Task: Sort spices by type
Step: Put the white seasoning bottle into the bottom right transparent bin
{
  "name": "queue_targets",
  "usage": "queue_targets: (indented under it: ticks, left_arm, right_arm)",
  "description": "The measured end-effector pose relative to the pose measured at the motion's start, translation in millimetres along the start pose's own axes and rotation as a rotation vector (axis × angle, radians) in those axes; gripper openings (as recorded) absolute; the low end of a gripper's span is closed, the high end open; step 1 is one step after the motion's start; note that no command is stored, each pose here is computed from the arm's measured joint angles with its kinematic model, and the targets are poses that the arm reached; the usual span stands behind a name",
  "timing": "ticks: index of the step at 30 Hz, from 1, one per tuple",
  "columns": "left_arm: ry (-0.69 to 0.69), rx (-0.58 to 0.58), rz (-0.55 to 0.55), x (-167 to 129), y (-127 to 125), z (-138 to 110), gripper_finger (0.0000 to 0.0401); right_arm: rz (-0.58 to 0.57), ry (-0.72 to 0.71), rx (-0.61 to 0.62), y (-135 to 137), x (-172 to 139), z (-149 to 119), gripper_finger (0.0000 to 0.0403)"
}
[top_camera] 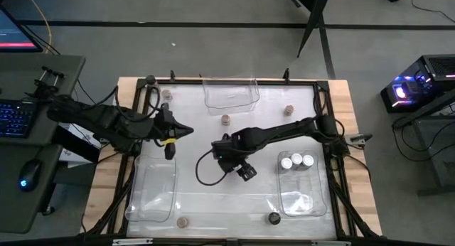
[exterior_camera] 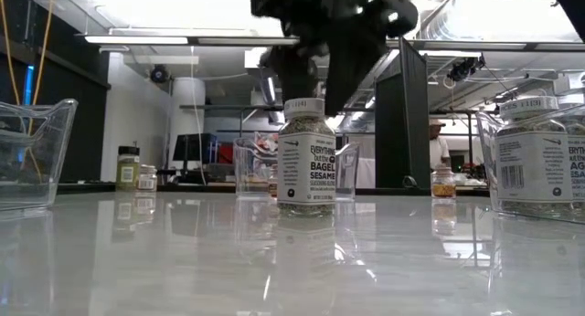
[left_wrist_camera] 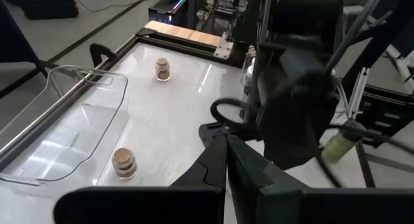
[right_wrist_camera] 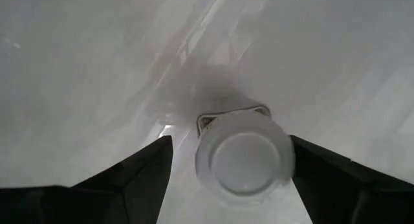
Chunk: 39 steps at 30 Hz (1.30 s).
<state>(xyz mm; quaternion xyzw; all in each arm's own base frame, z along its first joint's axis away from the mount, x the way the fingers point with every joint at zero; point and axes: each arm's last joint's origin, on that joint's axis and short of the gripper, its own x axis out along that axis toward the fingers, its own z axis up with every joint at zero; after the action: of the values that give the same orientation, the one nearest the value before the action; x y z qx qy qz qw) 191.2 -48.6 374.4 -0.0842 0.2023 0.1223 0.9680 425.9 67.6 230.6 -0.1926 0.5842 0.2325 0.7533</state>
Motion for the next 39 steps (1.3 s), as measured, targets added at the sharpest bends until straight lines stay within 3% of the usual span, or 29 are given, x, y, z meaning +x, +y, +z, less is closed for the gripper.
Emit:
queue_targets:
  ticks: [8,11,15,22,27,31,36,39]
  left_arm:
    - [0.013,0.012,0.009,5.0,-2.2,-1.5,0.0000]
    - [0.013,0.012,0.009,5.0,-2.1,-1.4,0.0000]
    - [0.013,0.026,0.010,4.9,-2.0,-1.4,0.0000]
    - [0.010,0.096,0.022,5.2,-1.0,-1.1,0.0000]
    - [-0.003,0.169,0.060,5.2,0.1,-0.3,0.0000]
    - [-0.032,0.179,0.146,5.7,3.2,1.6,0.0000]
    - [-0.042,0.158,0.202,10.5,10.1,4.6,0.0000]
    - [-0.054,0.138,0.208,13.9,13.4,7.6,0.0000]
  right_arm:
    - [0.004,0.009,0.004,-3.7,21.0,2.1,0.0288]
    - [-0.011,-0.010,0.001,-4.8,21.2,4.3,0.0264]
    - [-0.007,0.015,0.001,-3.9,21.2,2.0,0.0196]
    - [0.011,0.090,0.070,-1.2,14.3,-3.5,0.0193]
    - [0.009,0.146,0.221,5.3,-31.9,-17.8,0.0193]
    - [-0.073,0.106,0.409,19.2,-82.8,-39.3,0.0193]
    - [-0.221,-0.017,0.668,68.4,-149.0,-82.2,0.0193]
    - [-0.222,-0.078,0.822,105.2,-166.9,-110.2,0.0193]
